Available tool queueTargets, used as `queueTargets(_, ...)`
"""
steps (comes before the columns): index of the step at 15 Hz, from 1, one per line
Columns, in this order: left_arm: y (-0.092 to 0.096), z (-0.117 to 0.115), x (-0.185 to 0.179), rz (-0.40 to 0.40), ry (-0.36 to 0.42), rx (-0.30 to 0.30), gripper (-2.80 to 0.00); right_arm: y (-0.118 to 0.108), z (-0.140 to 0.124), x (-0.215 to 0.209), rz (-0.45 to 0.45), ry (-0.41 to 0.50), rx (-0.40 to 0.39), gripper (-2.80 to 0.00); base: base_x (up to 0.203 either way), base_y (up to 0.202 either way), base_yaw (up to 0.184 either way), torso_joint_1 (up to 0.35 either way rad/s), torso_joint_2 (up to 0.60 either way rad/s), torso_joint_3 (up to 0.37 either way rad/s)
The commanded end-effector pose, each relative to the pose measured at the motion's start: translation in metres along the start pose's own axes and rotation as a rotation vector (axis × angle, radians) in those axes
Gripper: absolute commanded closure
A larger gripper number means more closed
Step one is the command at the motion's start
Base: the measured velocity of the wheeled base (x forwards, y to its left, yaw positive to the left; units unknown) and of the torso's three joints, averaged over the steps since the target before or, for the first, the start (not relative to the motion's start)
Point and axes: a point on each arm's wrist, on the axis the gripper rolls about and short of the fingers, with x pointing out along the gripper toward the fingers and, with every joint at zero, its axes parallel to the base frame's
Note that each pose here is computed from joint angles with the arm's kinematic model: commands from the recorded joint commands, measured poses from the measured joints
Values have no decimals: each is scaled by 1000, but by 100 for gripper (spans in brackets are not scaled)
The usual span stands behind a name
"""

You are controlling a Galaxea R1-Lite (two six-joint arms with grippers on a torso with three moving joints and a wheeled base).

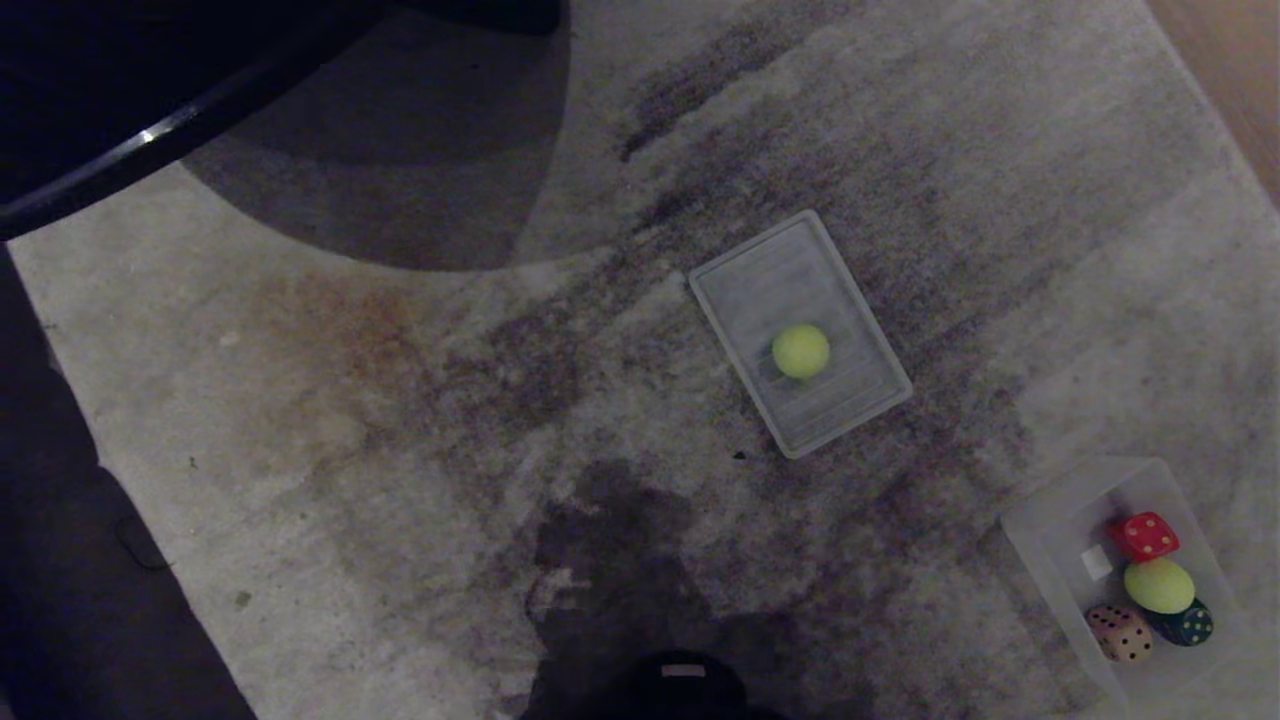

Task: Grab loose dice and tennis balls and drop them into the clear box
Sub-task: Pick up the ball on the lid

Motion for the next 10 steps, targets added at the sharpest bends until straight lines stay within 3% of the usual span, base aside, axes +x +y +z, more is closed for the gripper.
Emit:
queueTargets(1,0,0,0,3,2,-4,0,0,0,0,-2,2,-1,0,0,176,-2,-5,5,4)
queueTargets(7,0,0,0,-3,4,6,0,0,0,0,-2,2,-1,0,0,175,-1,3,2,2)
queueTargets(10,0,0,0,-4,4,6,0,0,0,0,-3,3,-1,0,0,31,0,-2,-1,1)
